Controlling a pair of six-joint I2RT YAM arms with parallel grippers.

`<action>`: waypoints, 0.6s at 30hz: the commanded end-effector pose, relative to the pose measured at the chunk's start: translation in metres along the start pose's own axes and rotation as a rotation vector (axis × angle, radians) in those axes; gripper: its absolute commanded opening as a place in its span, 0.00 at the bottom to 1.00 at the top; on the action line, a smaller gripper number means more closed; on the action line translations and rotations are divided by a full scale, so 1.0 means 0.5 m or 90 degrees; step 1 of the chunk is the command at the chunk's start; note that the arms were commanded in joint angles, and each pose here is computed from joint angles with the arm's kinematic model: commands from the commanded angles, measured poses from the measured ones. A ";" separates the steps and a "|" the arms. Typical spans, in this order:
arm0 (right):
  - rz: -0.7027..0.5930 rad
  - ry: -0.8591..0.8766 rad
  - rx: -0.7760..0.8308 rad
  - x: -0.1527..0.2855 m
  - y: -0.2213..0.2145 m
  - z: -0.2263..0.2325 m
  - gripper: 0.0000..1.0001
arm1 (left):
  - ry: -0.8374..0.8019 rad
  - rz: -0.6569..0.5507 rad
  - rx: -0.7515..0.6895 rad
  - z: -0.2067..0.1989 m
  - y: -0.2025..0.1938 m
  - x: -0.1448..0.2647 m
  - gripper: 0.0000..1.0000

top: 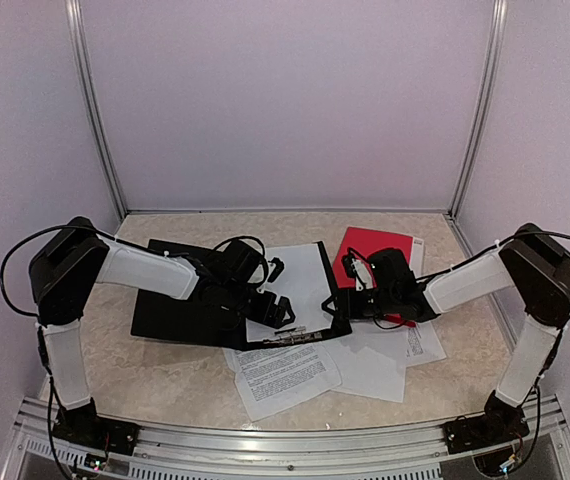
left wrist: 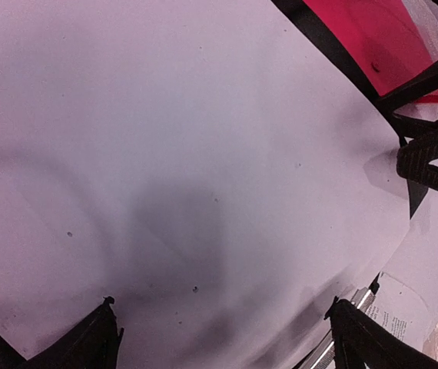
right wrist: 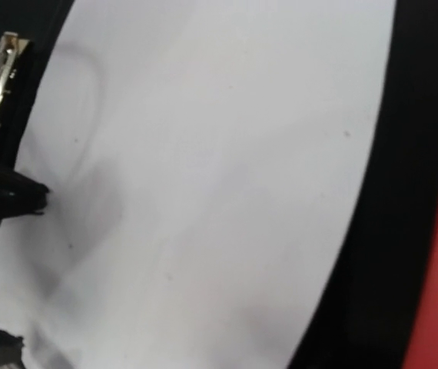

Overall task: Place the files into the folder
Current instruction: Adjust the file in the folder.

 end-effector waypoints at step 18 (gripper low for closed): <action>-0.005 0.119 0.032 0.016 -0.009 0.009 0.43 | 0.023 0.018 0.012 0.019 -0.018 -0.008 0.92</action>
Point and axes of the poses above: each gripper's point midway between its finger pads, its own x axis back along the fingers, its own z axis along the line the jaws close on, y = z × x, the point moved 5 cm from there along x, back along the fingers, and after that the axes turned 10 degrees about x, right-handed, at the moved point
